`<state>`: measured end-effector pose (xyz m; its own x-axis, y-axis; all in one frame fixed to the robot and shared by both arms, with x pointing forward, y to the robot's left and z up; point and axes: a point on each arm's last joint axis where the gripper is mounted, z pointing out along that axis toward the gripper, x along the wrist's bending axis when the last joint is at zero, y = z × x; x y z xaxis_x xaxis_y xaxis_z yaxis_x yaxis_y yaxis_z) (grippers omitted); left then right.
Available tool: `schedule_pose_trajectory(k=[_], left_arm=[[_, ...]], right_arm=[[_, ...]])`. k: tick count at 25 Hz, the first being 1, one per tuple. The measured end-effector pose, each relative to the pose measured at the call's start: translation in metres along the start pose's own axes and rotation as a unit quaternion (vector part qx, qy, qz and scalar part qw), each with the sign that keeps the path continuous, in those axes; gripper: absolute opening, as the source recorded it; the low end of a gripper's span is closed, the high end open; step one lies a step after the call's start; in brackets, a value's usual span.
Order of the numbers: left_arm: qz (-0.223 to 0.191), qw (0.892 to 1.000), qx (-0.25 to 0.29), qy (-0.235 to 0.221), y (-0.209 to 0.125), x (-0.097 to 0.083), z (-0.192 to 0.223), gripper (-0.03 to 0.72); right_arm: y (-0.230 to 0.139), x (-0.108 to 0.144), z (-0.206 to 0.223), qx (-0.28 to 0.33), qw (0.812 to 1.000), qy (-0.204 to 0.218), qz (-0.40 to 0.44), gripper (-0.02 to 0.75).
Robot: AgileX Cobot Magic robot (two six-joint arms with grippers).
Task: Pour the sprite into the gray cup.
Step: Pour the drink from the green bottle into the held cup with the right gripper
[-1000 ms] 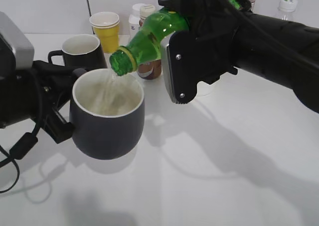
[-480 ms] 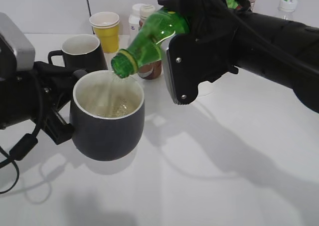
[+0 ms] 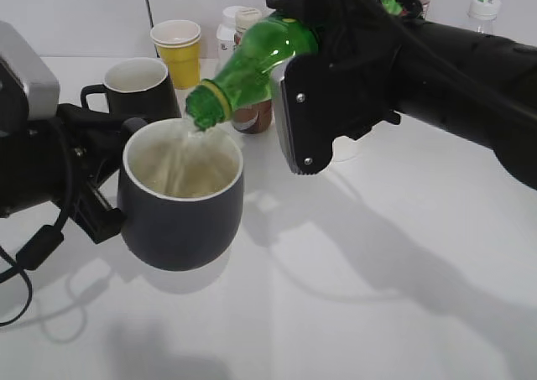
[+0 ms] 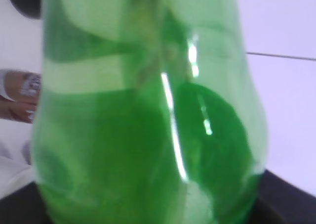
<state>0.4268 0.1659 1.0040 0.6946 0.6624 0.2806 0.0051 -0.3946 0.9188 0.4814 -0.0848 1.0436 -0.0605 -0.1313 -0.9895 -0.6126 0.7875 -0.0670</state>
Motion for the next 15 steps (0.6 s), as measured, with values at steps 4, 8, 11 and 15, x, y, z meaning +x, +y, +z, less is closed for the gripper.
schedule_pose_trajectory(k=[4,8,11,15], left_arm=[[-0.003,1.000,0.001,0.002,0.000,0.000,0.000,0.050],[-0.013,1.000,0.000,0.007,0.000,0.001,0.000,0.050],[-0.029,0.999,-0.003,0.014,0.000,0.003,0.000,0.050],[-0.040,0.999,-0.023,0.022,0.004,0.004,0.000,0.050]], right_arm=[[0.001,0.005,0.000,-0.005,0.998,0.026,0.053,0.431],[0.002,0.009,0.000,-0.005,0.990,0.050,0.134,0.431],[0.003,0.012,-0.001,-0.002,0.977,0.071,0.199,0.431],[0.005,0.019,-0.002,0.015,0.927,0.110,0.359,0.431]])
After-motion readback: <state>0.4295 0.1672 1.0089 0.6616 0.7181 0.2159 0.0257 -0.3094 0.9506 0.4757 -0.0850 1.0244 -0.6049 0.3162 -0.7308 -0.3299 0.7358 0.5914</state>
